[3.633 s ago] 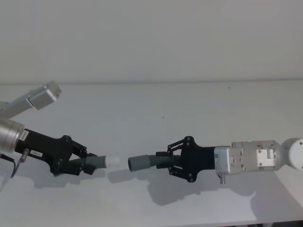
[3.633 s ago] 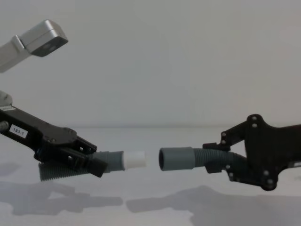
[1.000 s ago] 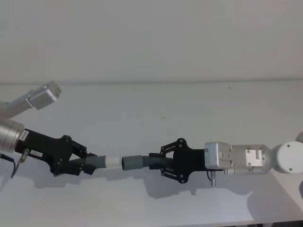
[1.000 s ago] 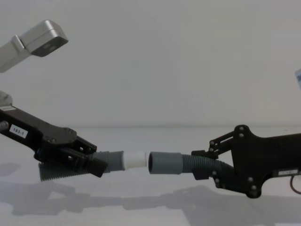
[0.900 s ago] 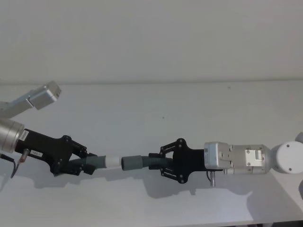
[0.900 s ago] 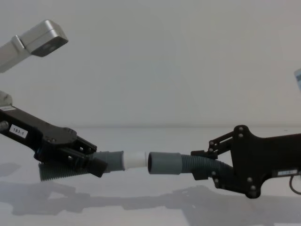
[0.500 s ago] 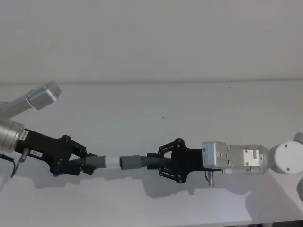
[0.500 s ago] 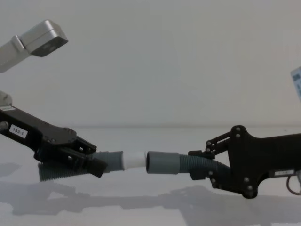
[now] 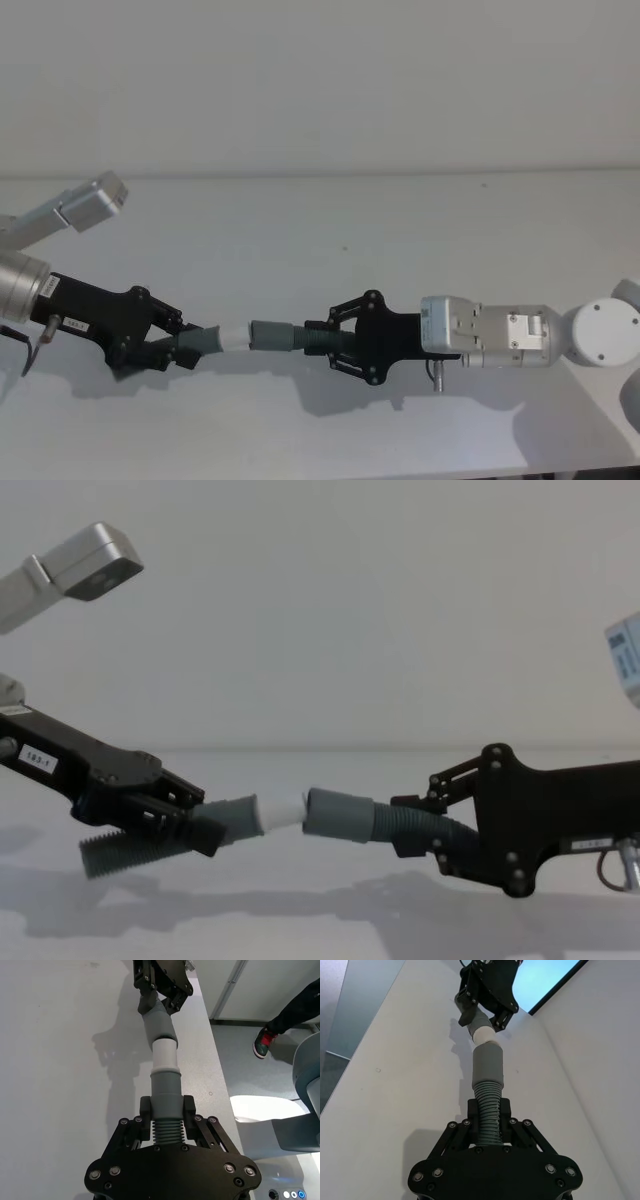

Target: Use both hands to pick up one end of the pipe from the table, align the ends, and insert them.

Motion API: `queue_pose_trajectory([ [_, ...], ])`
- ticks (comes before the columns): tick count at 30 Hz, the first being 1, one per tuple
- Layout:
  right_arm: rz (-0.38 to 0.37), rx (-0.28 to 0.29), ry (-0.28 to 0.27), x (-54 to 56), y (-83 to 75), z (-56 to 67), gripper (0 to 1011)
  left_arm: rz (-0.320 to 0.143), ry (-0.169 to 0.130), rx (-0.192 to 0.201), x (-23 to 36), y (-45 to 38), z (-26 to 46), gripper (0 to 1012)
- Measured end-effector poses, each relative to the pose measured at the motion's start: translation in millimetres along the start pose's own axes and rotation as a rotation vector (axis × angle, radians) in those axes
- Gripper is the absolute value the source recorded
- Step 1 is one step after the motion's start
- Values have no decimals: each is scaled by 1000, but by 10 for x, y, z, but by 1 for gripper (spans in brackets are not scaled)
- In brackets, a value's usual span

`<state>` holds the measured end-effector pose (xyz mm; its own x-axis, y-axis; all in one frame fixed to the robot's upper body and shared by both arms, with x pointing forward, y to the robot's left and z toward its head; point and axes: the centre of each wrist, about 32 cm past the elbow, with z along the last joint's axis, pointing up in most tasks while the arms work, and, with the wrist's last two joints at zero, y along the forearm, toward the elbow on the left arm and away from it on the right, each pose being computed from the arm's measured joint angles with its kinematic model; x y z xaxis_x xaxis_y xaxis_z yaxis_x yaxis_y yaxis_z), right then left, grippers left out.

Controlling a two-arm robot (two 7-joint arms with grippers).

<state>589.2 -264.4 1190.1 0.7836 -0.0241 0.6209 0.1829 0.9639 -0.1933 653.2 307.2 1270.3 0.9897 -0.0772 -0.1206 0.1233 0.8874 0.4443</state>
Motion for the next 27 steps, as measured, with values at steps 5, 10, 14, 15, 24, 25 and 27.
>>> queue_pose_trajectory([
  [5, -4, 4, 2, 3, 20, 0, 214, -2, -1, -1, 2, -13, 6, 339],
  [10, -9, 7, 4, 4, 29, -2, 214, -2, -1, -1, 2, -11, 5, 339],
  [14, -11, 8, 5, 5, 33, -3, 214, -2, -1, -1, 2, -9, 5, 339],
  [15, -11, 8, 5, 6, 34, -2, 214, -2, -1, -1, 2, -9, 5, 339],
  [24, -12, 10, 7, 12, 37, -2, 214, -1, -1, -1, 1, -6, 3, 339],
  [25, -12, 10, 7, 13, 36, -1, 214, -1, -1, -1, 1, -6, 3, 339],
  [27, -11, 10, 7, 16, 34, -1, 214, -1, -1, -1, 1, -6, 3, 339],
])
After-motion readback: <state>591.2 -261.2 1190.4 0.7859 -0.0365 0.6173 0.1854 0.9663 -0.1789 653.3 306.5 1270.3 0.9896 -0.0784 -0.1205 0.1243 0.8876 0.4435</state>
